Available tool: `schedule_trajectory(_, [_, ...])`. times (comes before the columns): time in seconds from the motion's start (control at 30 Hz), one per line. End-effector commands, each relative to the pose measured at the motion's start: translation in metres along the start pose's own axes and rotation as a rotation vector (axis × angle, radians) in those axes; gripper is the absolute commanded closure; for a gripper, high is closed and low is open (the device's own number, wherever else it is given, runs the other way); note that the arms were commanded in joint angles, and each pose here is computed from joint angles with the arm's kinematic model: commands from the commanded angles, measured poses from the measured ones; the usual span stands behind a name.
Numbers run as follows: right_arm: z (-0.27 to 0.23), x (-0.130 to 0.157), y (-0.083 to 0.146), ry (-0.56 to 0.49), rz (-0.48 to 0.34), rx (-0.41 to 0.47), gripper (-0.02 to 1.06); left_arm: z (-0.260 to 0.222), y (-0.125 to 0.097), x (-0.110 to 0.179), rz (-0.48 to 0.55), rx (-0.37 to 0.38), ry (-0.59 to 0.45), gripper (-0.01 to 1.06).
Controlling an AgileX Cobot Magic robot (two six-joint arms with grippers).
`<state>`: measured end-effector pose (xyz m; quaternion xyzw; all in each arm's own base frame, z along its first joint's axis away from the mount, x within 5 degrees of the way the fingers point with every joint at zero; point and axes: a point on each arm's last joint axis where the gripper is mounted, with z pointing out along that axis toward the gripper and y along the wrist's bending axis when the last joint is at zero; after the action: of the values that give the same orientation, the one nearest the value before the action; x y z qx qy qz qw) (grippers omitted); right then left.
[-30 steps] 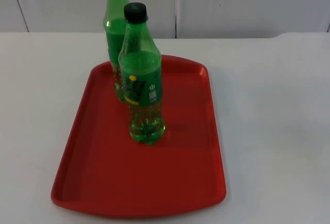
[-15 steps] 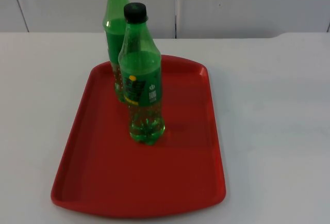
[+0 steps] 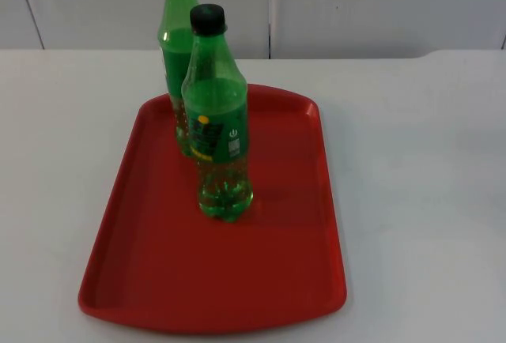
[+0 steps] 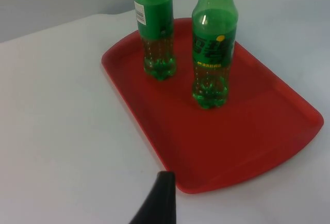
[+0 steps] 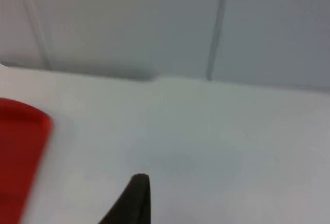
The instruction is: Place the bottle upright on the tray.
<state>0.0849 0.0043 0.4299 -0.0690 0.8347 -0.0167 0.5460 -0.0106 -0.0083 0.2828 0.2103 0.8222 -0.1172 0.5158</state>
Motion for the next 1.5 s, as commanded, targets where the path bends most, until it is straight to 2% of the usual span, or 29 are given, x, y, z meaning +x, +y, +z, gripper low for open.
schedule_trajectory(0.0, [-0.023,0.003,0.007,-0.059,-0.039,-0.044,0.0,0.001,0.0,0.001,-0.005,0.001,-0.004,0.18])
schedule_trajectory(0.07, [-0.032,0.006,0.009,-0.077,-0.049,-0.058,0.0,0.001,0.0,0.001,-0.005,0.001,-0.004,0.18])
schedule_trajectory(0.2, [-0.064,0.032,0.019,-0.108,-0.059,-0.086,0.0,0.001,0.0,0.001,-0.005,0.001,-0.006,0.18])
schedule_trajectory(0.23, [-0.064,0.032,0.019,-0.108,-0.059,-0.086,0.0,0.001,0.0,0.001,-0.005,0.001,-0.006,0.18])
schedule_trajectory(0.37, [-0.067,0.069,0.025,-0.11,-0.054,-0.098,0.0,0.001,0.0,0.001,-0.005,0.001,-0.006,0.18])
schedule_trajectory(0.4, [-0.067,0.069,0.025,-0.11,-0.054,-0.098,0.0,0.001,0.0,0.001,-0.005,0.001,-0.006,0.18])
schedule_trajectory(0.53, [-0.063,0.11,0.031,-0.109,-0.044,-0.097,0.0,0.001,0.0,0.001,-0.005,0.001,-0.006,0.18])
schedule_trajectory(0.57, [-0.063,0.11,0.031,-0.109,-0.044,-0.097,0.0,0.001,0.0,0.001,-0.005,0.001,-0.006,0.18])
schedule_trajectory(0.7, [-0.06,0.139,0.035,-0.123,-0.013,-0.093,0.0,0.001,0.0,0.001,-0.005,0.001,-0.006,0.18])
schedule_trajectory(0.93, [-0.045,0.155,0.036,-0.032,0.007,-0.108,0.0,0.001,0.0,0.001,-0.005,0.001,-0.006,0.18])
schedule_trajectory(1.17, [-0.026,0.171,0.033,0.053,-0.001,-0.081,0.0,0.001,0.0,0.001,-0.003,-0.003,-0.005,0.18])
schedule_trajectory(1.47, [-0.024,0.173,0.024,0.064,0.107,0.028,0.0,0.001,0.001,0.001,-0.001,-0.006,-0.001,0.18])
